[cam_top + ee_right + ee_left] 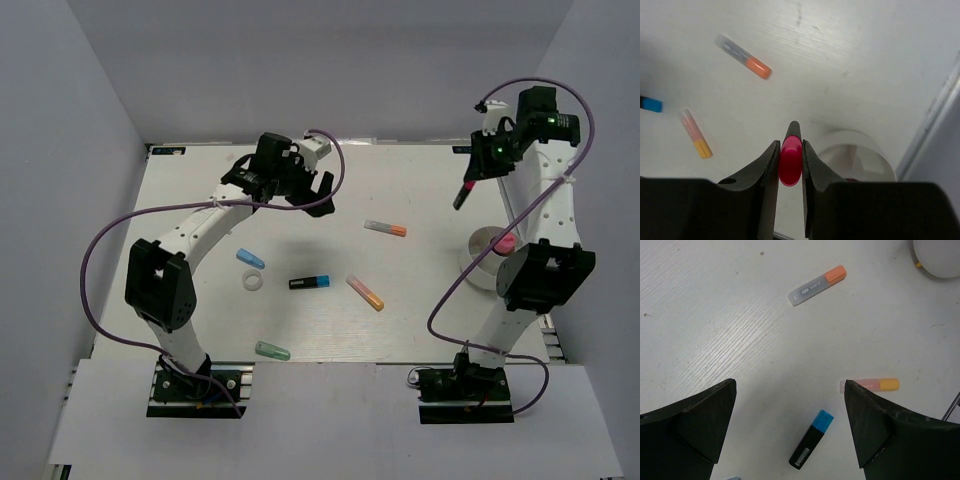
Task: Sort the stationery into containers
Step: Place the pen in the storage box.
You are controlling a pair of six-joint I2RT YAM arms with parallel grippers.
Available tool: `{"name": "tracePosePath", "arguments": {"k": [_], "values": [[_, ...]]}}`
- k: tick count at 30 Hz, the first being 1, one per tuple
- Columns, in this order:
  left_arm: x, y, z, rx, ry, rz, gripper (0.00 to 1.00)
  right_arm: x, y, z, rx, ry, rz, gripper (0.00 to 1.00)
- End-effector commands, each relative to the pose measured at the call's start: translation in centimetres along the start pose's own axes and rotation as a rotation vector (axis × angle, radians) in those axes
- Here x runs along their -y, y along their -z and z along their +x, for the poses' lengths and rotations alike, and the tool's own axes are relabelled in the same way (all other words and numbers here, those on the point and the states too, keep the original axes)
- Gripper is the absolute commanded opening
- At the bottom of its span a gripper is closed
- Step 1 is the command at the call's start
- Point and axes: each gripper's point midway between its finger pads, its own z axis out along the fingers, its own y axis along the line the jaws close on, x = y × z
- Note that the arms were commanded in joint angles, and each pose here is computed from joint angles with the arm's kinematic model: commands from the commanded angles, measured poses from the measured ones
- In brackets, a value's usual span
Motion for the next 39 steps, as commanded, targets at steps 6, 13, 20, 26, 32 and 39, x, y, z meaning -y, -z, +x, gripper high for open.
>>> {"name": "tracePosePath", "arguments": {"k": [6,13,20,26,32,39], "values": [[-0.7,0.2,0.1,-0.010,0.020,-0.012,0.98,3.8,3.4,5.8,-0.158,0.070,0.145,0.00],[-0.7,0.4,0.7,-0.013,0.021,-0.021,0.98,3.6,2.0,9.6,-0.210,0.069,0.143,0.00],[-1.3,0.7,1.4,-0.020,0.028,-0.043,0.98,4.8,0.5,10.1,-0.208,0.049,0.181,0.00],[-1.2,0.7,1.5,-0.026,0.023,-0.036,0.98,5.3,0.3,9.4,-0.191,0.054,0.196,0.00],[0.8,0.7,3.8,-0.087,-0.029,0.101,0.96,5.4,-0.4,10.3,-0.209,0.050,0.186,0.27],[2.8,2.9,10.2,-0.205,-0.233,0.249,0.86,4.8,0.0,9.4,-0.189,0.036,0.159,0.50]]}}
